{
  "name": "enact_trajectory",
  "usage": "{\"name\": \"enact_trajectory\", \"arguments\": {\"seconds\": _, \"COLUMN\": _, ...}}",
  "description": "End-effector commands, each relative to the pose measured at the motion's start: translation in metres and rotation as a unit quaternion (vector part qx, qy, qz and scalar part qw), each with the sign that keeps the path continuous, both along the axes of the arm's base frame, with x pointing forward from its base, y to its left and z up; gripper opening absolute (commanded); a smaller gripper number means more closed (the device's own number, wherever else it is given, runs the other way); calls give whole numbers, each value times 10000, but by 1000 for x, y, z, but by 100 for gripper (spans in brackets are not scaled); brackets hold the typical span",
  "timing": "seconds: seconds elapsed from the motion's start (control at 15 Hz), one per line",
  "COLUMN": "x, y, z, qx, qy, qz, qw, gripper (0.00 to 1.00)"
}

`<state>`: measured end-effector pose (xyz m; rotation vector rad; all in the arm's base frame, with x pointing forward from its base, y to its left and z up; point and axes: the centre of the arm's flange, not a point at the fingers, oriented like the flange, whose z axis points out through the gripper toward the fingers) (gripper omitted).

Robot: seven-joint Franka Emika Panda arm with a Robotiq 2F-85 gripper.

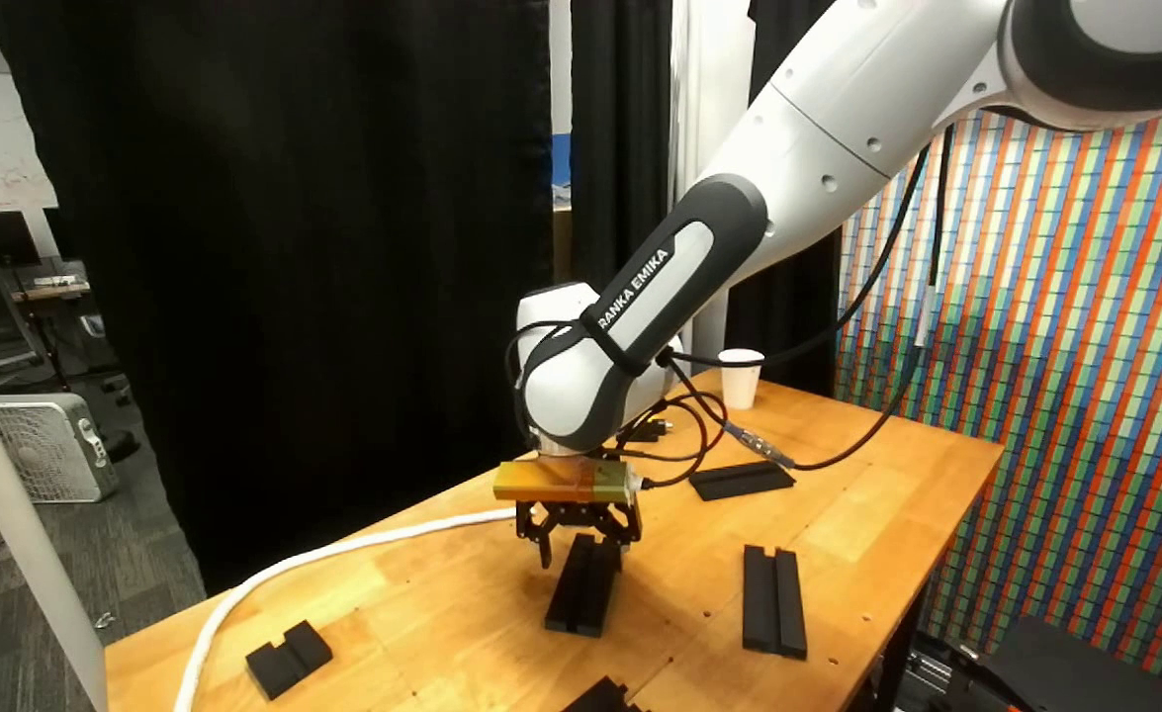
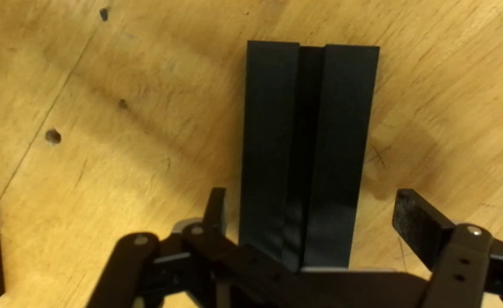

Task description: Connect the four black pieces together

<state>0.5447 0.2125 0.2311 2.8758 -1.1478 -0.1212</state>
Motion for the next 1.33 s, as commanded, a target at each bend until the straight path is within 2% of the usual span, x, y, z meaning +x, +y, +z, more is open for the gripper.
{"name": "enact_trajectory", "arguments": {"seconds": 0.0, "x": -1, "y": -11, "z": -7, "qx": 144, "qy": -128, "qz": 192, "qw": 9996, "gripper": 100}}
{"name": "enact_trajectory", "arguments": {"seconds": 0.47, "x": 11, "y": -25, "z": -28, "qx": 355, "qy": -312, "qz": 458, "qw": 9978, "gripper": 100}}
{"name": "enact_trajectory", "arguments": {"seconds": 0.53, "x": 13, "y": -26, "z": -30, "qx": 401, "qy": -341, "qz": 469, "qw": 9975, "gripper": 75}}
{"name": "enact_trajectory", "arguments": {"seconds": 0.6, "x": 14, "y": -26, "z": -30, "qx": 448, "qy": -339, "qz": 458, "qw": 9974, "gripper": 75}}
{"name": "enact_trajectory", "arguments": {"seconds": 0.67, "x": 17, "y": -24, "z": -28, "qx": 541, "qy": -348, "qz": 364, "qw": 9973, "gripper": 69}}
{"name": "enact_trajectory", "arguments": {"seconds": 0.8, "x": 23, "y": -12, "z": -23, "qx": 748, "qy": -382, "qz": 2, "qw": 9965, "gripper": 52}}
{"name": "enact_trajectory", "arguments": {"seconds": 1.0, "x": 30, "y": 11, "z": -22, "qx": 996, "qy": -311, "qz": -644, "qw": 9925, "gripper": 45}}
{"name": "enact_trajectory", "arguments": {"seconds": 1.27, "x": 38, "y": 64, "z": -32, "qx": 1348, "qy": -202, "qz": -1711, "qw": 9758, "gripper": 45}}
